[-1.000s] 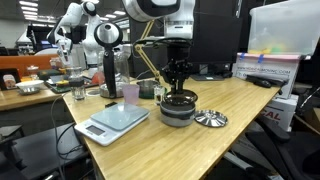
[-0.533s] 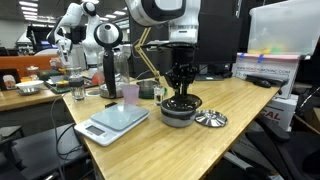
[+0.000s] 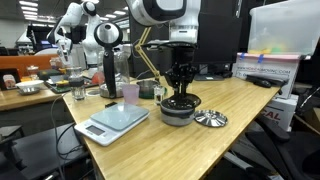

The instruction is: Put the black lid on the gray pot

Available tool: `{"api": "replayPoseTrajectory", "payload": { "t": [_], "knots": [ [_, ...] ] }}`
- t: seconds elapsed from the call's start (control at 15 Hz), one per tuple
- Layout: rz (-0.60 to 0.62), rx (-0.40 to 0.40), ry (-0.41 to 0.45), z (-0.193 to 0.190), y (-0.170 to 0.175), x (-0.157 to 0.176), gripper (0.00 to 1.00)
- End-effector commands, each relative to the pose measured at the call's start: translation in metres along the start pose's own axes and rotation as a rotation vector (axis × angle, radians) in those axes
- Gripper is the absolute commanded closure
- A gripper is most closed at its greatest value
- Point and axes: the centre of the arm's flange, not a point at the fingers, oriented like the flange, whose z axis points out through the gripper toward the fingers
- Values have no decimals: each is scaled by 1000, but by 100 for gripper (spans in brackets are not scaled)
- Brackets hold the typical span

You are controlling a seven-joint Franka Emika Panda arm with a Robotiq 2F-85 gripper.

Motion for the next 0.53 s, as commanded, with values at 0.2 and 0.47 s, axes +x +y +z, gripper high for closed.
{"api": "replayPoseTrajectory", "payload": {
  "t": [0.2, 0.47],
  "knots": [
    [5, -7, -32, -5, 3, -2, 93],
    [2, 9, -28, -7, 6, -5, 93]
  ]
}}
